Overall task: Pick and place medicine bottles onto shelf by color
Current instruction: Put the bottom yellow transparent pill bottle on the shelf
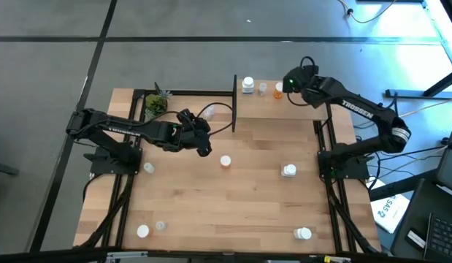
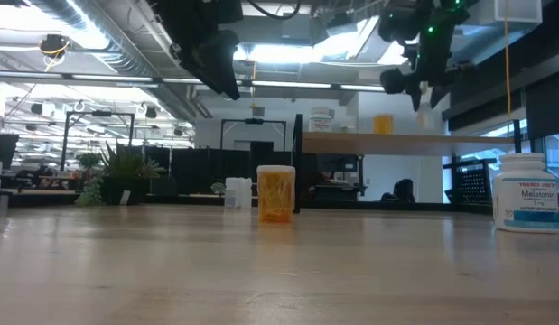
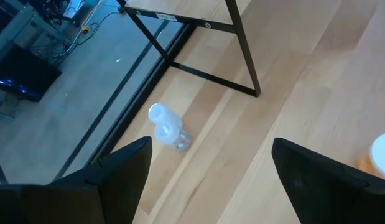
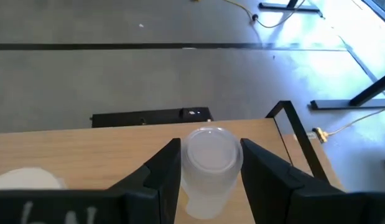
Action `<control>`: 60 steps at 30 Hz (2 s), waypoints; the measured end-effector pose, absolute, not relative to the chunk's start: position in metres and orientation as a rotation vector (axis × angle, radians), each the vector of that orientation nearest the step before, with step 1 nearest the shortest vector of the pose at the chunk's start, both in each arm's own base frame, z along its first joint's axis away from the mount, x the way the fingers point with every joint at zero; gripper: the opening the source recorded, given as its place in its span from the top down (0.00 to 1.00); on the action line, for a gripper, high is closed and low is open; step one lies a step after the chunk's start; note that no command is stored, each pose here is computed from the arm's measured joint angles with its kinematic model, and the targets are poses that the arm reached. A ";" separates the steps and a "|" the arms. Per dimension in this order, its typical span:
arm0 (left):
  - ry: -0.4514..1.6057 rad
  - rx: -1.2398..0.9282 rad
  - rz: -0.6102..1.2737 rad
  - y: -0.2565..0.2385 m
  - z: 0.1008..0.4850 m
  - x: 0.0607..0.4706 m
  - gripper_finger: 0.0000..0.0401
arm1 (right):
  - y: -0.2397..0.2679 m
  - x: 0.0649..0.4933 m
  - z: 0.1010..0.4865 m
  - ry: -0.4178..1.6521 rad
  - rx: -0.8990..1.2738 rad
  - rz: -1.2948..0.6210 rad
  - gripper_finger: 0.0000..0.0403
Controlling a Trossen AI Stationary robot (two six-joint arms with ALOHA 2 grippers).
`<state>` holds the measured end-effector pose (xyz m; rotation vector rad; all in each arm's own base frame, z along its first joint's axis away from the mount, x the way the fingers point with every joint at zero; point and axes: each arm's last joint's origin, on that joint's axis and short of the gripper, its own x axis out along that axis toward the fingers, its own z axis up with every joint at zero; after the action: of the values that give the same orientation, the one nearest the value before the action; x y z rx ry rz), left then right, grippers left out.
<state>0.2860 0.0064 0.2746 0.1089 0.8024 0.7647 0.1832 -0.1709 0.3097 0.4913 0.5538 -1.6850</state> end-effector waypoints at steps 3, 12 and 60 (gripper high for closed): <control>0.802 0.109 0.765 0.006 0.275 0.286 0.19 | -0.175 0.186 0.305 0.579 0.504 -1.674 0.63; 0.803 0.109 0.765 0.006 0.275 0.286 0.19 | -0.182 0.196 0.291 0.630 0.497 -1.681 0.63; 0.820 0.153 0.744 0.006 0.275 0.286 0.19 | -0.124 0.187 0.282 0.462 0.358 -1.615 0.63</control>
<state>0.2860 0.0061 0.2747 0.1527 0.8204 0.7442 0.1873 -0.1245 0.2823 0.3581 0.4625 -1.6151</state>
